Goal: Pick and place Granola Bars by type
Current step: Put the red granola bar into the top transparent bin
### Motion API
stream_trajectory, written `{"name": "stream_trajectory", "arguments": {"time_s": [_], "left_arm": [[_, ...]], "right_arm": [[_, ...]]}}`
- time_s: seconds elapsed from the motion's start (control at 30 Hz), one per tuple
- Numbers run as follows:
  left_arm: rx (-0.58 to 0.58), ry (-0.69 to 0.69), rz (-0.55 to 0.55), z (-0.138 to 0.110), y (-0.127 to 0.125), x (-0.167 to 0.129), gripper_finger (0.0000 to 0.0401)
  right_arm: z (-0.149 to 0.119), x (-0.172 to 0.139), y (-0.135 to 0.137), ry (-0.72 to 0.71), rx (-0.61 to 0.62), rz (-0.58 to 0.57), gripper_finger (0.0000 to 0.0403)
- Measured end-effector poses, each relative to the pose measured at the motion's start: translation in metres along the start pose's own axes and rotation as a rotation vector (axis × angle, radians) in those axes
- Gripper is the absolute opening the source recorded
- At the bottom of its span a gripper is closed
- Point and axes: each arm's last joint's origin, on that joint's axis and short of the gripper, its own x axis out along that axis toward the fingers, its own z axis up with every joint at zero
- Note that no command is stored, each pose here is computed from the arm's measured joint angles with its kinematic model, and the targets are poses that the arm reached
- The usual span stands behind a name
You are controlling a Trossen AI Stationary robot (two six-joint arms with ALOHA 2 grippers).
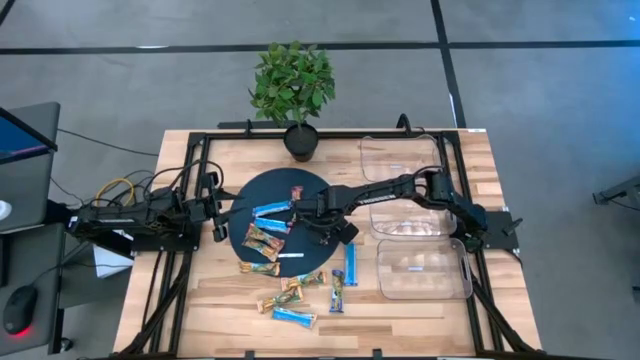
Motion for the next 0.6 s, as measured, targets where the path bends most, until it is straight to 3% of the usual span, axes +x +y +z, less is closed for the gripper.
{"name": "stream_trajectory", "arguments": {"time_s": [0.33,0.6], "left_arm": [[0.0,0.0,0.0,0.0,0.0,0.0,0.0112],[0.001,0.003,-0.002,0.0,0.0,0.0,0.0112]], "right_arm": [[-0.002,-0.007,0.002,0.01,0.028,0.014,0.0072],[-0.008,-0.033,0.004,-0.005,0.103,-0.002,0.0057]]}}
